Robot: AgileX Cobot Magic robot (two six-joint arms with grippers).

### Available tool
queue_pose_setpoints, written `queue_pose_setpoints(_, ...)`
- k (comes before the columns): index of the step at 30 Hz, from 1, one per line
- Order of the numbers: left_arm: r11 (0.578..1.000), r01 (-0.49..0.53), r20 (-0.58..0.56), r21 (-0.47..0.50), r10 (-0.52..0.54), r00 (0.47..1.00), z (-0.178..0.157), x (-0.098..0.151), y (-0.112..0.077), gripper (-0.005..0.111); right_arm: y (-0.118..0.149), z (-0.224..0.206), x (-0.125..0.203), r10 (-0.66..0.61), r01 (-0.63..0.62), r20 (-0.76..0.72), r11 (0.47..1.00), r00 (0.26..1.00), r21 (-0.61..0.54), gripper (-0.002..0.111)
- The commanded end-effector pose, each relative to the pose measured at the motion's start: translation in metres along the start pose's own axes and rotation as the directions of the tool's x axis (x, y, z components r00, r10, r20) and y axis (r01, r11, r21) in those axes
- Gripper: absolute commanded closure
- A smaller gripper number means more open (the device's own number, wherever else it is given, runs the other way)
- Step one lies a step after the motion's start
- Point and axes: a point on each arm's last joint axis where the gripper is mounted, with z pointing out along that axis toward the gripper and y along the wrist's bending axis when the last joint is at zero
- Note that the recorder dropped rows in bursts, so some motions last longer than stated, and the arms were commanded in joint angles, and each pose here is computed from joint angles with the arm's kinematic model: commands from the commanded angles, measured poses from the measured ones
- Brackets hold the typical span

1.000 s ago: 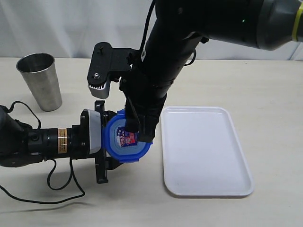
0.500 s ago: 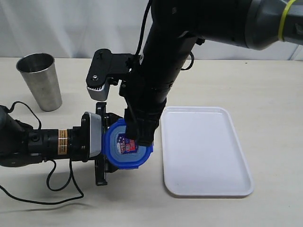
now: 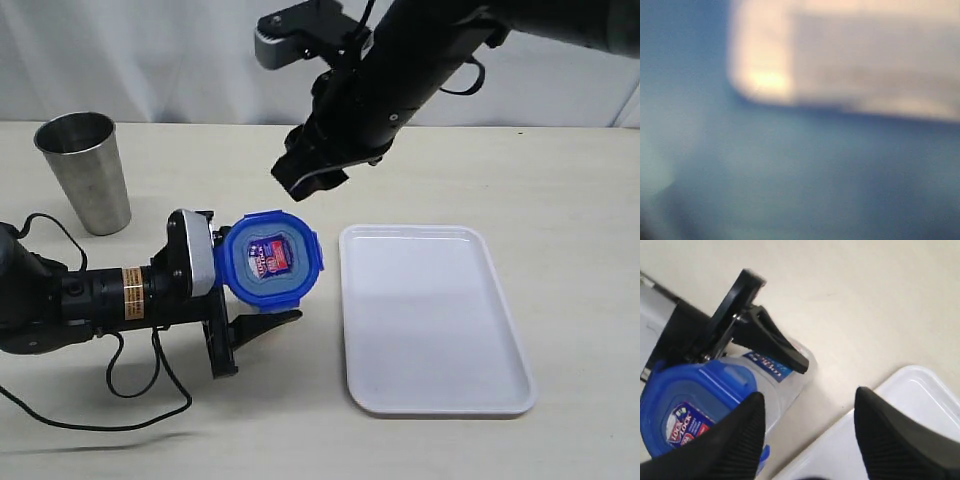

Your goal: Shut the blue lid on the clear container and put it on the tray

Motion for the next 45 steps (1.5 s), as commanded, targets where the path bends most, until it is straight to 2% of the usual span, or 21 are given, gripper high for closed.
queue_pose_setpoints(1, 0.994, 0.102, 0.036, -0.038, -0.100, 0.994, 0.002, -0.004, 0.003, 0.107, -0.008, -0.013, 0.000, 0.178, -0.174, 0.050, 0.982, 0.983, -0.070, 0.056)
queue_pose_setpoints(3, 0.989, 0.143, 0.037, -0.049, -0.141, 0.989, 0.002, -0.003, 0.004, 0.107, -0.009, -0.015, 0.001, 0.242, -0.233, 0.047, 0.963, 0.969, -0.137, 0.056)
queue_pose_setpoints(5, 0.989, 0.142, 0.037, -0.047, -0.141, 0.989, 0.002, -0.003, 0.004, 0.107, -0.010, -0.015, 0.002, 0.276, -0.267, 0.027, 0.947, 0.961, -0.178, 0.056)
queue_pose_setpoints(12, 0.987, 0.158, 0.038, -0.044, -0.156, 0.987, 0.002, -0.003, 0.004, 0.107, -0.012, 0.003, 0.010, 0.283, -0.294, -0.080, 0.933, 0.956, -0.207, 0.057)
queue_pose_setpoints(14, 0.986, 0.160, 0.038, -0.044, -0.159, 0.987, 0.002, -0.003, 0.004, 0.107, -0.011, 0.003, 0.010, 0.205, -0.214, -0.063, 0.951, 0.977, -0.223, 0.057)
queue_pose_setpoints(15, 0.984, 0.174, 0.038, -0.044, -0.172, 0.984, 0.002, -0.003, 0.004, 0.107, -0.006, 0.002, 0.008, 0.124, -0.130, -0.039, 0.961, 0.992, -0.243, 0.057)
queue_pose_setpoints(17, 0.973, 0.226, 0.041, -0.047, -0.224, 0.974, 0.002, -0.003, 0.004, 0.107, 0.000, -0.005, 0.006, 0.042, -0.041, -0.001, 0.969, 0.999, -0.243, 0.057)
queue_pose_setpoints(20, 0.960, 0.274, 0.045, -0.065, -0.271, 0.961, 0.002, -0.003, 0.006, 0.107, 0.015, -0.012, -0.002, -0.022, 0.032, 0.058, 0.982, 0.998, -0.184, 0.057)
queue_pose_setpoints(25, 0.952, 0.300, 0.047, -0.066, -0.297, 0.954, 0.002, -0.003, 0.006, 0.107, 0.047, -0.002, -0.009, -0.065, 0.063, 0.032, 0.997, 0.997, 0.044, 0.057)
queue_pose_setpoints(27, 0.942, 0.330, 0.051, -0.062, -0.327, 0.944, 0.001, -0.004, 0.006, 0.107, 0.055, 0.003, -0.010, -0.075, 0.073, 0.008, 0.990, 0.997, 0.119, 0.060)
queue_pose_setpoints(30, 0.946, 0.323, 0.061, -0.040, -0.320, 0.945, 0.000, -0.011, 0.007, 0.107, 0.058, 0.006, -0.010, -0.076, 0.076, -0.001, 0.987, 0.997, 0.142, 0.073)
queue_pose_setpoints(34, 0.962, 0.272, 0.075, 0.003, -0.271, 0.960, -0.002, -0.024, 0.008, 0.107, 0.050, 0.009, -0.009, -0.060, 0.060, -0.007, 0.987, 0.998, 0.152, 0.094)
queue_pose_setpoints(36, 0.960, 0.280, 0.070, 0.004, -0.279, 0.958, -0.003, -0.027, 0.009, 0.107, 0.042, 0.010, -0.008, -0.050, 0.052, -0.015, 0.985, 0.999, 0.167, 0.103)
queue_pose_setpoints(45, 0.962, 0.273, 0.077, 0.014, -0.273, 0.959, -0.004, -0.030, 0.009, 0.107, 0.016, 0.025, 0.004, 0.031, -0.007, -0.121, 0.981, 0.992, 0.195, 0.103)
